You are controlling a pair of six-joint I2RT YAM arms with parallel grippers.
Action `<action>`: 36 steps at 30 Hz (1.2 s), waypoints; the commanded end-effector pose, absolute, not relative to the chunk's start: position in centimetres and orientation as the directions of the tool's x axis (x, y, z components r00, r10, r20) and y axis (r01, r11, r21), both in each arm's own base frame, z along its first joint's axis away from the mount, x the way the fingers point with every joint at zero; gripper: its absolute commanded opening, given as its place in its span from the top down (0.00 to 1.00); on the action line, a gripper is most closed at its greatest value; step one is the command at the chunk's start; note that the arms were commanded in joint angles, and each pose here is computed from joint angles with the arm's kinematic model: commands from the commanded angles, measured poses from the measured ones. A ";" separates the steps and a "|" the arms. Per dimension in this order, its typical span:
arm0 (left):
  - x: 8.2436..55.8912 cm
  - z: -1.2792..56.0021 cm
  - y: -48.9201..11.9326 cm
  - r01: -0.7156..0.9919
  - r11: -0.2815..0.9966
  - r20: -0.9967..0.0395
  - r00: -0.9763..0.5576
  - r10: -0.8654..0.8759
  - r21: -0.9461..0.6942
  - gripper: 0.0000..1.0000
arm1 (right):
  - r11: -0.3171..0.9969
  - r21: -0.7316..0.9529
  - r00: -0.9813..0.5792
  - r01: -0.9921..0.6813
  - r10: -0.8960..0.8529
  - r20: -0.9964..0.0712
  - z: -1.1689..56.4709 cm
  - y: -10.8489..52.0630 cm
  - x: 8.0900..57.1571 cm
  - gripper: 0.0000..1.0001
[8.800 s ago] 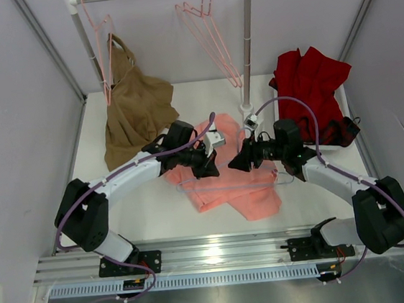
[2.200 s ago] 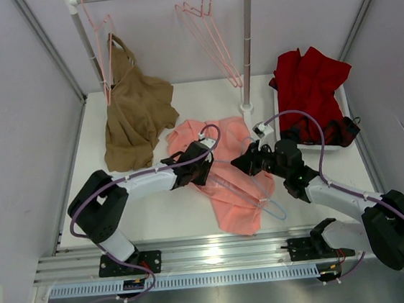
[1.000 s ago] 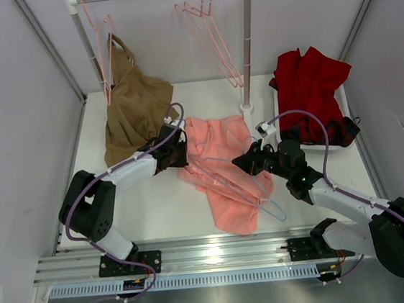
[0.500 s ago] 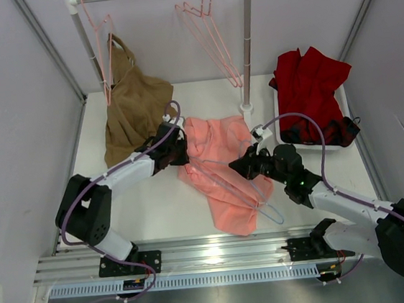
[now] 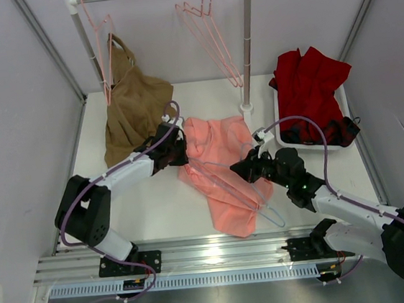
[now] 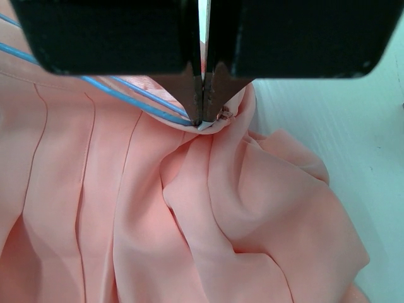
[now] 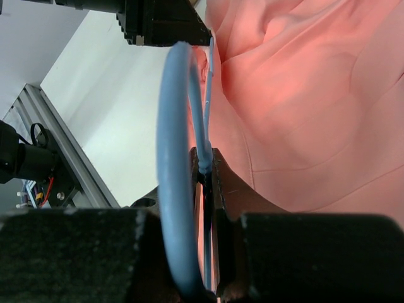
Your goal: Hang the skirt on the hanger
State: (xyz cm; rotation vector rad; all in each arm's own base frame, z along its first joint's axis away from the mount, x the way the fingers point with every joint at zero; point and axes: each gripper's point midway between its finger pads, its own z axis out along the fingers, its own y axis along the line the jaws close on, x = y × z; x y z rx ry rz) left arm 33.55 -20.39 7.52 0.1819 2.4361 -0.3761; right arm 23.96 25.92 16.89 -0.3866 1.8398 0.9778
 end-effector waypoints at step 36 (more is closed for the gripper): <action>36.2 9.0 -21.3 0.235 0.937 -0.627 -0.779 0.022 -0.259 1.00 | 0.586 0.436 -0.442 -0.683 0.145 -0.886 17.6 26.8 23.3 1.00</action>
